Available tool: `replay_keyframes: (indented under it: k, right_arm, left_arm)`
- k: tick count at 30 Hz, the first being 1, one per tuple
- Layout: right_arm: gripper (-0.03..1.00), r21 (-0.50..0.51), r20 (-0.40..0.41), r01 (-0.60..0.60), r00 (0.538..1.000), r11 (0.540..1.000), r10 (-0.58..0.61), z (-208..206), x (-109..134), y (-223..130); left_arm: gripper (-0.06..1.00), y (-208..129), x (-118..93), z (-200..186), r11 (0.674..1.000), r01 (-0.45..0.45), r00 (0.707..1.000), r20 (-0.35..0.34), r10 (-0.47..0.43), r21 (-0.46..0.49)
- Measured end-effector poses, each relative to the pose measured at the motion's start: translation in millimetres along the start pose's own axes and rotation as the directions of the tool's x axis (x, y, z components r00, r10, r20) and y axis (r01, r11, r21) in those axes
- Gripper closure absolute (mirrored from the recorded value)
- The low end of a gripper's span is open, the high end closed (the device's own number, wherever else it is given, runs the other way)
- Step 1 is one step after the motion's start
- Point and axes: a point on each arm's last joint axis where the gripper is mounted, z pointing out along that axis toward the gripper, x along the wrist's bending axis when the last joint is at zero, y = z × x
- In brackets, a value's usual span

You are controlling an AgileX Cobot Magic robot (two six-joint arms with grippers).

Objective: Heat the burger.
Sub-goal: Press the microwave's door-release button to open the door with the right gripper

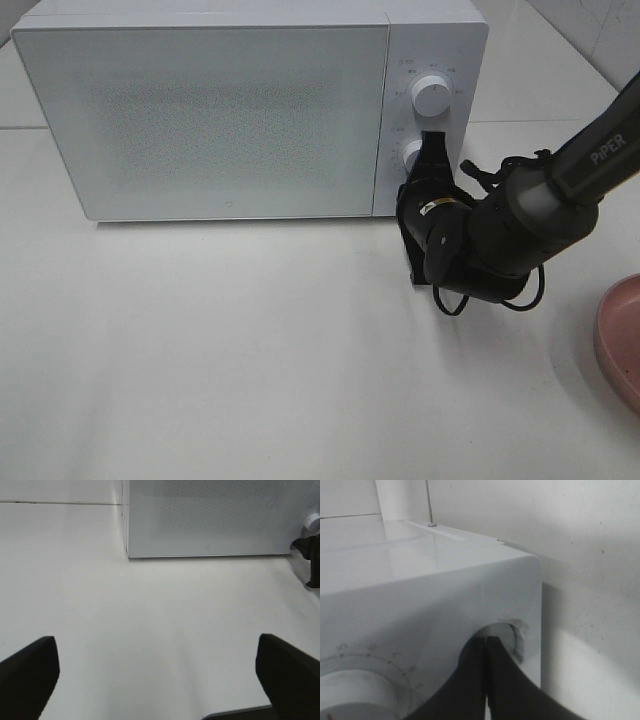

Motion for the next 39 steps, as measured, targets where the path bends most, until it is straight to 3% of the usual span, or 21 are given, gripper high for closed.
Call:
replay_keyframes:
  k: [29, 39]
  right_arm:
    - [0.96, -0.018, 0.017, -0.025, 1.000, 1.000, 0.025, 10.9, -5.1, -1.6]
    - [0.96, -0.009, -0.036, -0.030, 0.999, 1.000, 0.030, 3.2, -5.9, -3.0]
  left_arm:
    - [-0.04, 0.0, 0.0, 0.0, 1.000, 0.000, 1.000, 0.000, 0.000, 0.000]
    - [-0.04, 0.0, 0.0, 0.0, 1.000, 0.000, 1.000, 0.000, 0.000, 0.000]
